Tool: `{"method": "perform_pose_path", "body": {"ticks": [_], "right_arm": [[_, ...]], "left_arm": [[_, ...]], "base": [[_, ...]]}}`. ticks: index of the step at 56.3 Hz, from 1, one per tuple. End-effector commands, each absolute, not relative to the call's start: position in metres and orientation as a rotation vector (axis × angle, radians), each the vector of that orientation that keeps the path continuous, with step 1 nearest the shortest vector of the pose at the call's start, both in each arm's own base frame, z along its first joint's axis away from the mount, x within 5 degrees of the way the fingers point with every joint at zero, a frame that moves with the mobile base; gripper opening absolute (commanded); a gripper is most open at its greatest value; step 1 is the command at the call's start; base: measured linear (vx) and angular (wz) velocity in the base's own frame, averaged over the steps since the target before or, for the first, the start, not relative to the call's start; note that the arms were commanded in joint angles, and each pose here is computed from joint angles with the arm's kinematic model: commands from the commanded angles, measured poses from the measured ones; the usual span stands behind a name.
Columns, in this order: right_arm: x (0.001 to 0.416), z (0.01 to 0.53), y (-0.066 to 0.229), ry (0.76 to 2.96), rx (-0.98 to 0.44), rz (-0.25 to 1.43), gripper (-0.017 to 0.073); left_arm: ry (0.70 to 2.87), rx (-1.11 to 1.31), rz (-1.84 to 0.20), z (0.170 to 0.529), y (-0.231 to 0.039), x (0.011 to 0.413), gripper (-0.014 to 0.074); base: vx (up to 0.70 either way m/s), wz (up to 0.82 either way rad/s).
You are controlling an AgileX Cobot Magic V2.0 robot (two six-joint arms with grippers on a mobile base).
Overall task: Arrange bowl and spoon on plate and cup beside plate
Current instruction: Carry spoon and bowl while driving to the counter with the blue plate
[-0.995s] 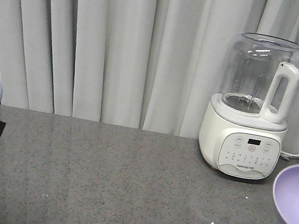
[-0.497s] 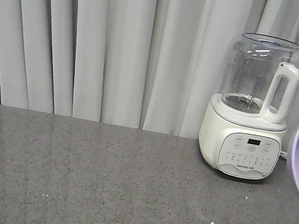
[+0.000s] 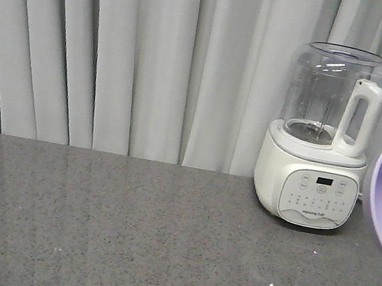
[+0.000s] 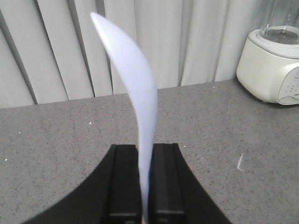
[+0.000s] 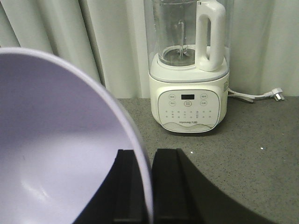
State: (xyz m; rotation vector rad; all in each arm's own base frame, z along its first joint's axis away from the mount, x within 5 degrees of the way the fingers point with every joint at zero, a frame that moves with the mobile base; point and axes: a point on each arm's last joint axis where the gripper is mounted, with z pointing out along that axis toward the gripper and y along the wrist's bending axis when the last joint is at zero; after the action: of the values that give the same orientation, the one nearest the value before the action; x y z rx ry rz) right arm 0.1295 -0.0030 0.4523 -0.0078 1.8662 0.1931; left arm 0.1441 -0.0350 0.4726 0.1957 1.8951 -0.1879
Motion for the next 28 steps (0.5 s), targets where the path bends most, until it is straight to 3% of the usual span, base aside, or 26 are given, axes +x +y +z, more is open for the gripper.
{"method": "perform_pose_path", "body": {"ticks": [1, 28], "right_arm": [[0.1278, 0.4684, -0.0029, 1.762, 0.007, 0.186, -0.0008], [0.1278, 0.4684, -0.0029, 1.762, 0.007, 0.186, -0.0008]], "left_arm": [[1.777, 0.181, -0.212, 0.4899, -0.0350, 0.1407, -0.0006], [1.777, 0.181, -0.212, 0.4898, -0.0350, 0.1407, -0.0006]], "base": [[0.00, 0.00], [0.00, -0.02]]}}
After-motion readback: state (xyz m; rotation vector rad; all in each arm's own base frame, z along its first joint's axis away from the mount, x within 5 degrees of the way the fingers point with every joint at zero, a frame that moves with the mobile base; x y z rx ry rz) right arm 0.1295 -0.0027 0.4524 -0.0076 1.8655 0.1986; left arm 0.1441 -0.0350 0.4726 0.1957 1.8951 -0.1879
